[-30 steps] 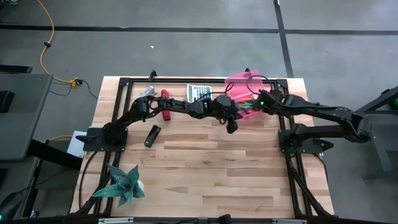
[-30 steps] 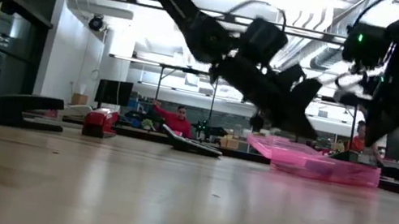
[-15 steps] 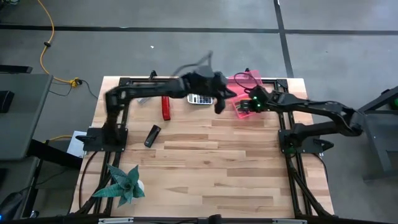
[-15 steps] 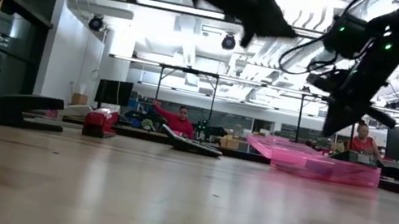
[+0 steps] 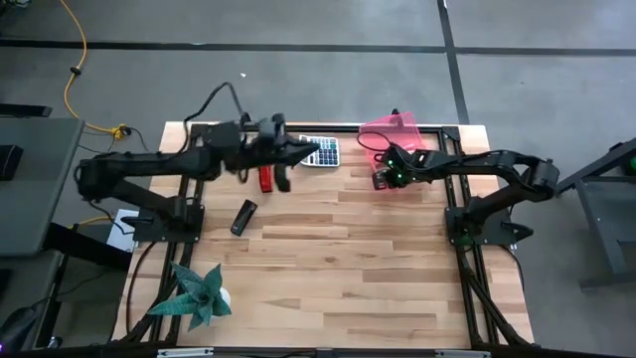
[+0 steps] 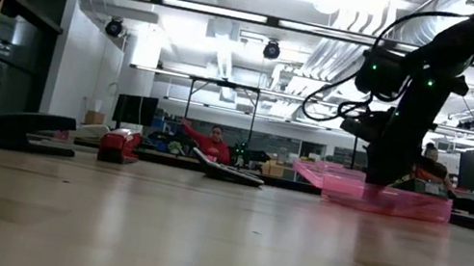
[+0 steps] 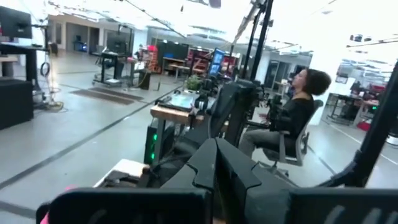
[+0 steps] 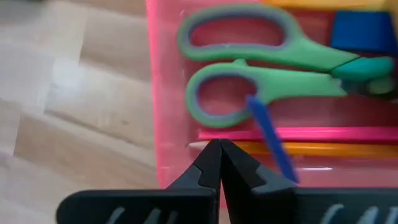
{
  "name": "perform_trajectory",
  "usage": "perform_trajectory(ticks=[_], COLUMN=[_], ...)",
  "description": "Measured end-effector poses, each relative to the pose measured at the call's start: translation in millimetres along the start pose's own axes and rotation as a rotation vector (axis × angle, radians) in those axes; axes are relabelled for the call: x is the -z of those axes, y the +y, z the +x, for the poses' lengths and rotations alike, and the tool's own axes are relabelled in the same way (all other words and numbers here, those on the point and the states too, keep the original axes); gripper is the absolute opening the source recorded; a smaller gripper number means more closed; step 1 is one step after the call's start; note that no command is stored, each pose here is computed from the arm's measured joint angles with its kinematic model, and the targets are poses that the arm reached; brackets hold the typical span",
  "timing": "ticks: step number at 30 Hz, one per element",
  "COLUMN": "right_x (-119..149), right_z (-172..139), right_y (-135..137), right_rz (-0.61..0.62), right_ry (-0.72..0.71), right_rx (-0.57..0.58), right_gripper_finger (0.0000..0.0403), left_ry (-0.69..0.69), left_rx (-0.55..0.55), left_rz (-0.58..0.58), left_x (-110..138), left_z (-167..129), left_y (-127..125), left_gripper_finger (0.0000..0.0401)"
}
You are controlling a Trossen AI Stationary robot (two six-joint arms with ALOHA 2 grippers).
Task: Pack school essentials
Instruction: Adjust the pink supply box
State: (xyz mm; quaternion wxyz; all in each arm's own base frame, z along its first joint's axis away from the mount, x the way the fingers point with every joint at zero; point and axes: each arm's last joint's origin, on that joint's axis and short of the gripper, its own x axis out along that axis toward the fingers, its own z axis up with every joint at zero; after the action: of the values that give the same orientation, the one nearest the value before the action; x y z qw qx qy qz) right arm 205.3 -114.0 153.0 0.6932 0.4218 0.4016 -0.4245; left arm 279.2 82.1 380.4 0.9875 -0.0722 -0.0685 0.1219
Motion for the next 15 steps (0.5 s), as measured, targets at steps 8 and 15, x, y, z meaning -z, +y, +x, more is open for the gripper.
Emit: perform_trajectory(ticks=[8, 15], right_x=[15, 27], right_z=[1, -5], right_y=[18, 46], right_rz=[0.004, 0.053], right_ry=[0.035, 0.001], right_rx=[-0.072, -0.203], right_gripper_finger=[0.0, 0.0], left_ry=[0.006, 0.017], left_rx=[-0.036, -0.029], left_rz=[-0.011, 0.003], left_x=[7, 8], left_z=[-33, -34], left_y=[-23, -26], left_gripper_finger=[0.0, 0.0])
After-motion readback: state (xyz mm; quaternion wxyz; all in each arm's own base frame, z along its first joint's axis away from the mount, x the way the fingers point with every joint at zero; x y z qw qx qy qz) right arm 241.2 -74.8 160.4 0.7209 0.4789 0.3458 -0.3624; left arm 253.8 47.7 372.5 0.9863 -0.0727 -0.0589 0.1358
